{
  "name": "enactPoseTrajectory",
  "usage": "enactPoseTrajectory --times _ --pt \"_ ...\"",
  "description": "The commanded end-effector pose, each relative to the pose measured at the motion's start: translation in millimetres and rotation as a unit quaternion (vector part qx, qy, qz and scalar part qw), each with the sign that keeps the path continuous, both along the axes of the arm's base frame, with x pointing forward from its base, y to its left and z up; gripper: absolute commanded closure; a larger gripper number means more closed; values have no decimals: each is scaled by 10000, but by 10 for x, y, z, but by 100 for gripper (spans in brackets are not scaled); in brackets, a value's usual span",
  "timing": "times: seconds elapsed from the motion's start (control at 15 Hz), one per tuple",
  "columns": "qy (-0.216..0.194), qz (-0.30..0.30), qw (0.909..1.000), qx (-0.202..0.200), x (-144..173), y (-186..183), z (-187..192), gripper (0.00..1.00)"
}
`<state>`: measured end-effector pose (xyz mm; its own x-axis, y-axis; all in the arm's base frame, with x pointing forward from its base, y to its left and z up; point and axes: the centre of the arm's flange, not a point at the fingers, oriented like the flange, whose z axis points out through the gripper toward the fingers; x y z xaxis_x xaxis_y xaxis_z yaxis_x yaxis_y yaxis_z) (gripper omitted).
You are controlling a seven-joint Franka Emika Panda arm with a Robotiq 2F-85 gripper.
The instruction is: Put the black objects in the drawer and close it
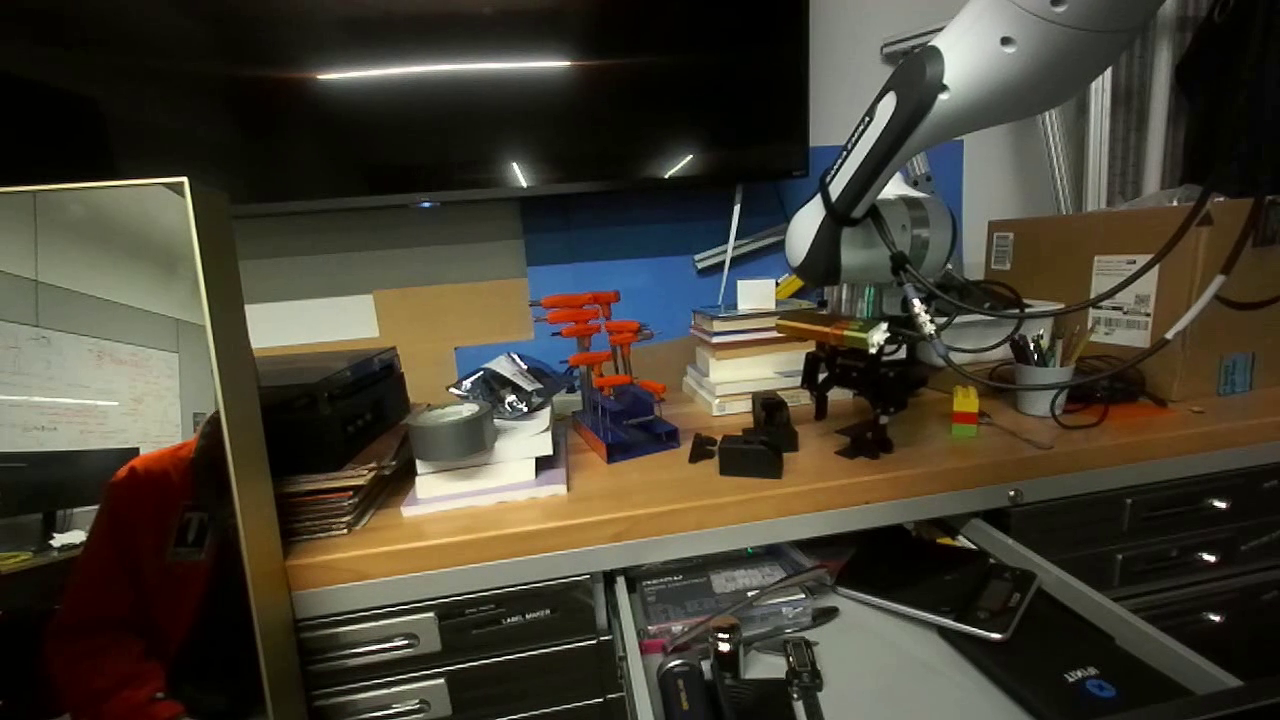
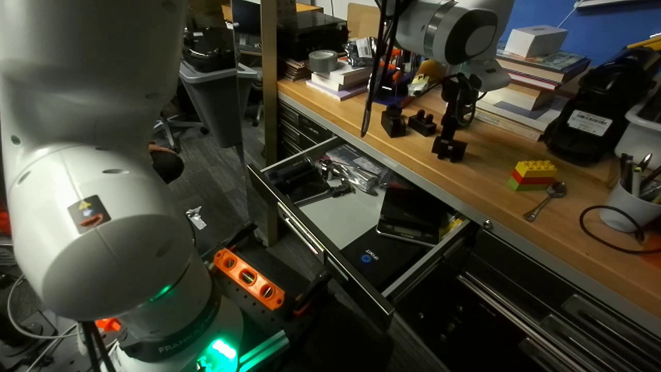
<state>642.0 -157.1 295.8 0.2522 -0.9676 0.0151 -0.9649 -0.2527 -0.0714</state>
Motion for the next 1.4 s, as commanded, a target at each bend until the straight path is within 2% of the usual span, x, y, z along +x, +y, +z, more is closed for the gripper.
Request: enactPoseTrajectory --times 0.0,0.4,0.47,0.53,0.6,1.0,1.07,1.13,1.33 --pt "13 153 9998 101 99 -68 29 0" --pt "55 230 9997 56 125 -118 -118 0" --pt "31 246 9997 -15 124 -113 -133 25" --pt "42 297 9995 -62 124 -109 -144 27" --pt "39 291 9995 -80 126 -103 -150 34" --pt "92 384 9991 -135 96 -68 -137 81" --pt "183 500 9984 -190 51 -31 -124 81" --pt "282 615 9975 -223 11 7 -114 77" --pt "636 959 9929 -305 -243 205 -47 77"
